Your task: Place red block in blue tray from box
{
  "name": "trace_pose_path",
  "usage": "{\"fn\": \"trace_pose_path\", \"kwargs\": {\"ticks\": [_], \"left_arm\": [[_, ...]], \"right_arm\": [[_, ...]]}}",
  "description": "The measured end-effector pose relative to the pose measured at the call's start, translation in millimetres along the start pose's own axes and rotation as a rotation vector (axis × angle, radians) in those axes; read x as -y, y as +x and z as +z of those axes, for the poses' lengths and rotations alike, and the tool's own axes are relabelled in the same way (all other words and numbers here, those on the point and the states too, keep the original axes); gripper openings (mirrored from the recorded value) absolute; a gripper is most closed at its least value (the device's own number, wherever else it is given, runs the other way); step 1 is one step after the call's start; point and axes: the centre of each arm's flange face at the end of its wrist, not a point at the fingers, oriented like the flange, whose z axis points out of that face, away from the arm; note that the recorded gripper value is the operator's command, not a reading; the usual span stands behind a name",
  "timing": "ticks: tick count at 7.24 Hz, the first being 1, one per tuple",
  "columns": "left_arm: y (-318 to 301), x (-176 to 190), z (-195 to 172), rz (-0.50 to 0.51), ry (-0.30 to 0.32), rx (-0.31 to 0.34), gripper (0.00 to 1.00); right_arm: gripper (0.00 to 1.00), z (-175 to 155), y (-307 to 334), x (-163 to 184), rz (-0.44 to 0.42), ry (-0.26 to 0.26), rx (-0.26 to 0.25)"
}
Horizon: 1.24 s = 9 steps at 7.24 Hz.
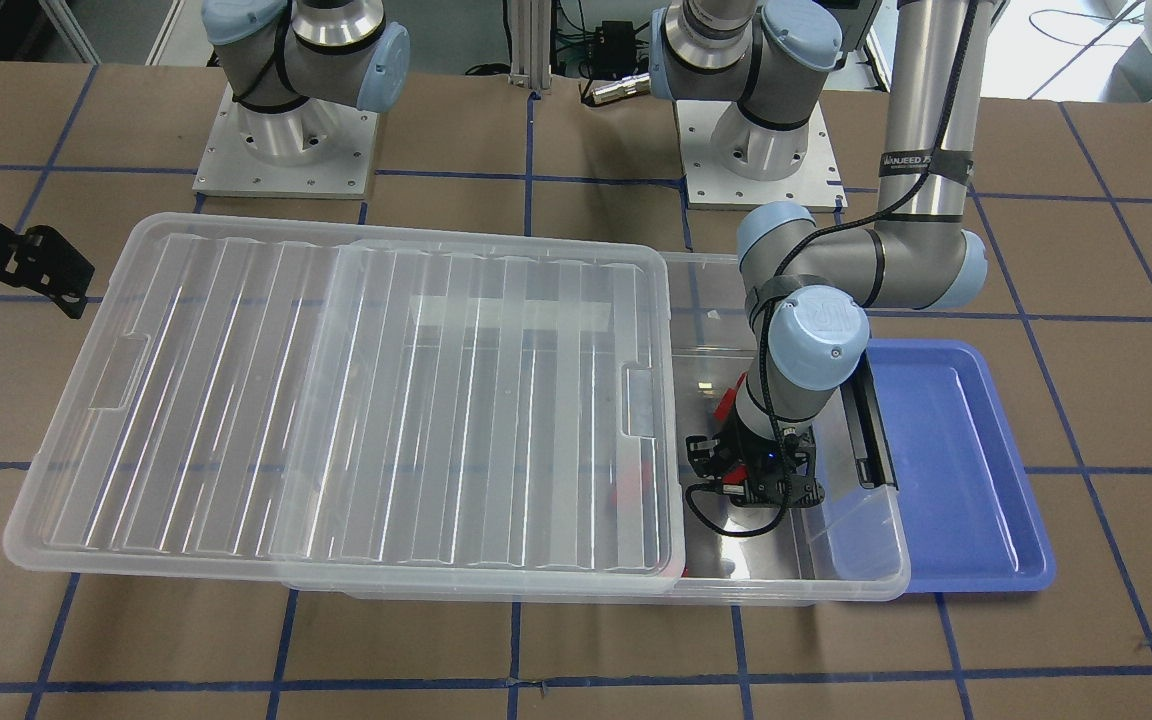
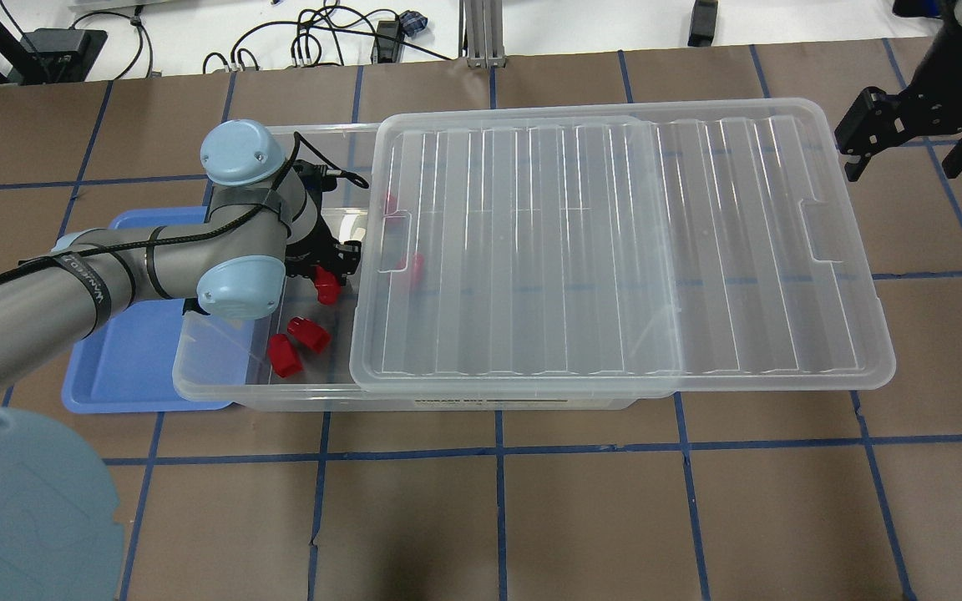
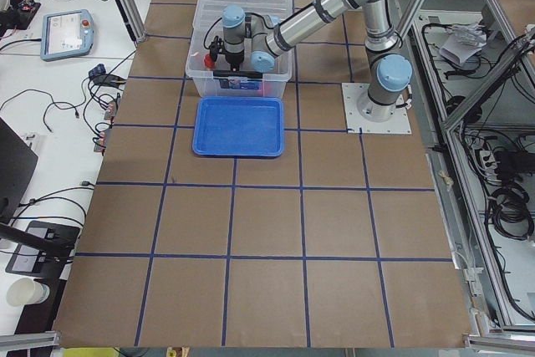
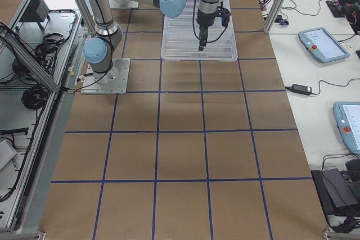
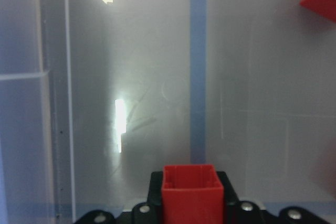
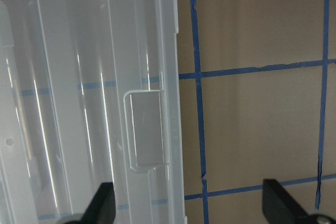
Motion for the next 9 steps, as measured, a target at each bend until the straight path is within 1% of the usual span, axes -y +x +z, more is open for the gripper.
{"fn": "trace_pose_path", "kwargs": {"ticks": [2,3,5,6,8,9], "left_arm": [[-3.1,0.0,-21.2,-0.004,-0.018,0.001,0.10],[-4.1,2.3,-42.5,-0.006,-0.035,-0.001,0.10],[0.8,5.6,-99.4,-0.009,-0.084,-0.017,0.10],[2.0,7.3,-134.2,-0.010,-0.093,-0.025,0.08],[-5.4,-0.9,-197.2,0.013,-0.085,-0.023,0.08],[-22.2,-6.2,-218.5,0.034,-0.079,-0.021,0.08]], "right_arm": [[1.00,1.5,-0.1,-1.2,0.010,-0.009,-0.001],[1.00,1.8,-0.2,-2.0,0.011,-0.012,-0.001],[1.00,2.3,-0.3,-2.7,0.011,-0.015,-0.002],[1.00,2.9,-0.4,-2.8,0.011,-0.017,-0.001],[1.00,3.6,-0.5,-2.8,0.010,-0.019,-0.001],[1.00,4.1,-0.5,-2.8,0.010,-0.020,-0.001]]}}
